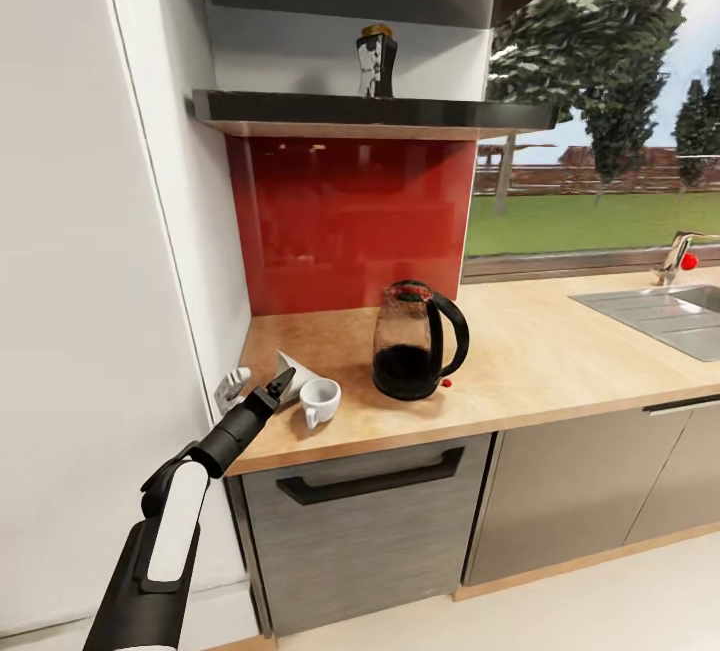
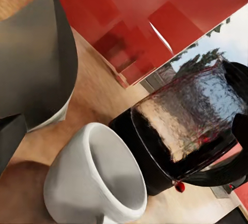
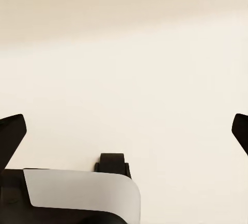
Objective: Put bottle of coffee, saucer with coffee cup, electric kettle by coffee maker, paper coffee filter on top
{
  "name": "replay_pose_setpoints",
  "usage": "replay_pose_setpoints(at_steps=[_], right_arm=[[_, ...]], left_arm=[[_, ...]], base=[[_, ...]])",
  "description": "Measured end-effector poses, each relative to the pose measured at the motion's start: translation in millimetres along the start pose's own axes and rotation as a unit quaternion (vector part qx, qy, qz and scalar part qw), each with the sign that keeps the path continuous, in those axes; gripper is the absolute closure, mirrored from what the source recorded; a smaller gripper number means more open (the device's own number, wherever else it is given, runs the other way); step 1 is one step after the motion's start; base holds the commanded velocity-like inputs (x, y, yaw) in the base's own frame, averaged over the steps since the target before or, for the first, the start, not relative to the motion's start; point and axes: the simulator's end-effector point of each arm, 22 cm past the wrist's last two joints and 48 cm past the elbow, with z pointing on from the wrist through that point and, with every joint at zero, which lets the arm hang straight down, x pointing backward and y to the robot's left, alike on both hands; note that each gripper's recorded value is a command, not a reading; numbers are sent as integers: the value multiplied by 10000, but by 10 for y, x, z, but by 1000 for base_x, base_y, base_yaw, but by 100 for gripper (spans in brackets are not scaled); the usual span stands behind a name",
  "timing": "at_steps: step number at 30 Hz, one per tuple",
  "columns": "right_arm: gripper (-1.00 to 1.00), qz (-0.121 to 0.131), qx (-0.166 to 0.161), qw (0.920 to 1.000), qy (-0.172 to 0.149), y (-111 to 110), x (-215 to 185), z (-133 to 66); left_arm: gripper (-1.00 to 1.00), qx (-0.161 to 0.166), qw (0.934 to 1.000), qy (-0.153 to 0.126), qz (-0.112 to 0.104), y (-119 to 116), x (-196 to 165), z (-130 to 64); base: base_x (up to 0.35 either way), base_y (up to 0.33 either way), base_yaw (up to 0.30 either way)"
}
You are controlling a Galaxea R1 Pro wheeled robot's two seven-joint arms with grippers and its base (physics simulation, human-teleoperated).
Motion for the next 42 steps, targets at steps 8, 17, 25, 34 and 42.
replay_pose_setpoints(at_steps=[8, 17, 25, 34, 42], right_arm=[[-100, 0, 0, 10000, -1, 0, 0, -1], [-100, 0, 0, 10000, -1, 0, 0, -1], [-100, 0, 0, 10000, 0, 0, 0, 0], [-100, -2, 0, 10000, 0, 0, 0, 0], [-100, 0, 0, 10000, -1, 0, 0, -1]], left_arm=[[-100, 1, 10000, -1, 0, -2, -1, -1], [-100, 0, 10000, 0, 2, 0, 0, -1], [-100, -1, 10000, 0, 1, 1, 0, 0], [-100, 0, 10000, 0, 0, 1, 0, 0], [-100, 1, 10000, -1, 0, -2, -1, -1]], base=[[112, 20, 0], [45, -9, 0], [39, -27, 0], [1, -1, 0], [85, 0, 0]])
